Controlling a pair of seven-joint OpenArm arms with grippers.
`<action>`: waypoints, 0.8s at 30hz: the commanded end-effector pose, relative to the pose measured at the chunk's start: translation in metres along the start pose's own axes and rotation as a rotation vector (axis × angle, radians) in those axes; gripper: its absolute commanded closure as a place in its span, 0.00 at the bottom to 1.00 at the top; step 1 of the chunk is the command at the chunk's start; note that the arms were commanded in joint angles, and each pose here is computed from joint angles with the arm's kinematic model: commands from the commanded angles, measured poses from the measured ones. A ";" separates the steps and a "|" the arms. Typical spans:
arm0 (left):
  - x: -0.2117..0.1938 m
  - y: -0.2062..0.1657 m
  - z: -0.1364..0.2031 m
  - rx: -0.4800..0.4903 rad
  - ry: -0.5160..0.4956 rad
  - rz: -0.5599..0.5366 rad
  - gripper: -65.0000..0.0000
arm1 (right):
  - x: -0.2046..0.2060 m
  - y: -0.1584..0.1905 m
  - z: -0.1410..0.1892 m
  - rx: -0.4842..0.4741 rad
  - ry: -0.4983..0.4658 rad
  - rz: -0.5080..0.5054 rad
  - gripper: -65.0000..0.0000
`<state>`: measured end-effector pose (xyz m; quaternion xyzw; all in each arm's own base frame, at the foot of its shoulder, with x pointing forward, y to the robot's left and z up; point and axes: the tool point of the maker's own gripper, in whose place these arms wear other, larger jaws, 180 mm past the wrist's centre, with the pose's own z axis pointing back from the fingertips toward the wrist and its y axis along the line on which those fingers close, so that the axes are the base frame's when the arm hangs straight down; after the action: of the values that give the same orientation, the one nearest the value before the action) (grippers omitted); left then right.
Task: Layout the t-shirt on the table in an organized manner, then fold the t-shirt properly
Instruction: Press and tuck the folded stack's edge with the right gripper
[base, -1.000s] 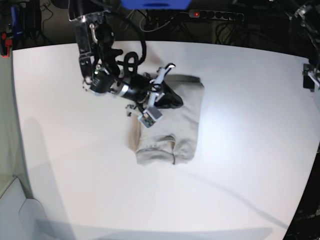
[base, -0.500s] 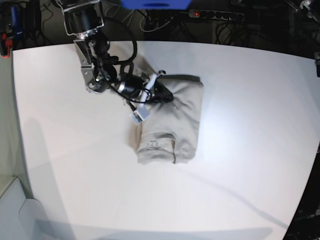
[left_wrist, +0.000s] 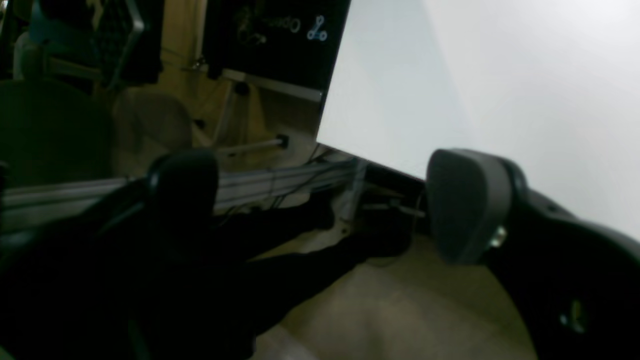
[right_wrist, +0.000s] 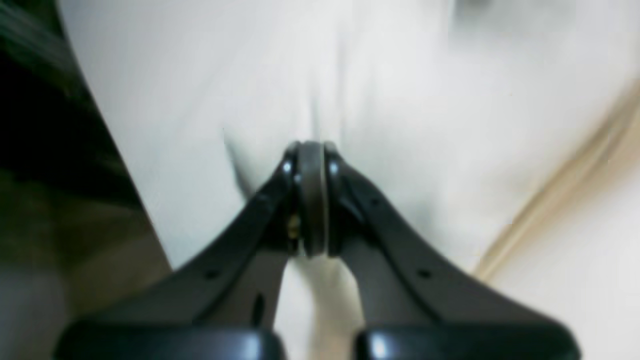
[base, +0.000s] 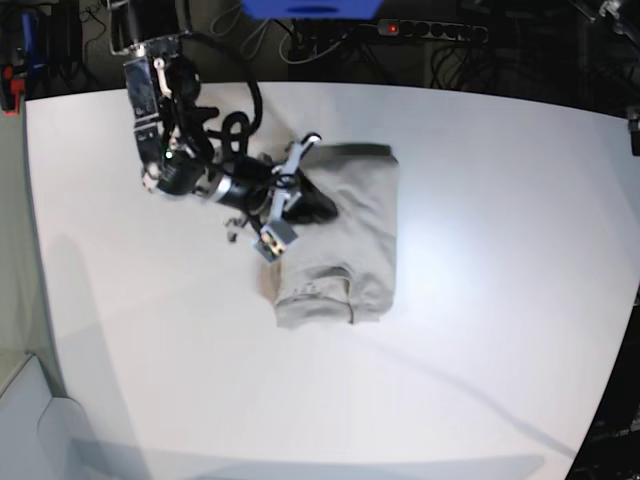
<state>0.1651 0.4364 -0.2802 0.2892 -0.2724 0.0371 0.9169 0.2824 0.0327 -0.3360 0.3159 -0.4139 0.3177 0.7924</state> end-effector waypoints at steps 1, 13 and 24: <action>0.010 0.011 0.005 0.030 -0.032 -0.007 0.00 | 0.019 -0.003 0.002 0.002 -0.038 0.037 1.00; -0.025 0.035 0.015 0.084 0.036 0.014 0.00 | 0.002 -0.060 -0.033 -0.015 0.020 -0.077 1.00; -0.033 0.041 0.018 0.098 0.054 0.017 0.00 | -0.040 -0.076 -0.040 -0.030 0.040 -0.205 1.00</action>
<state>0.1147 0.4580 -0.2792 0.3133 -0.2332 0.0711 0.9178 0.3351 0.0117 -0.4110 0.3478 -0.3649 0.2213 0.8348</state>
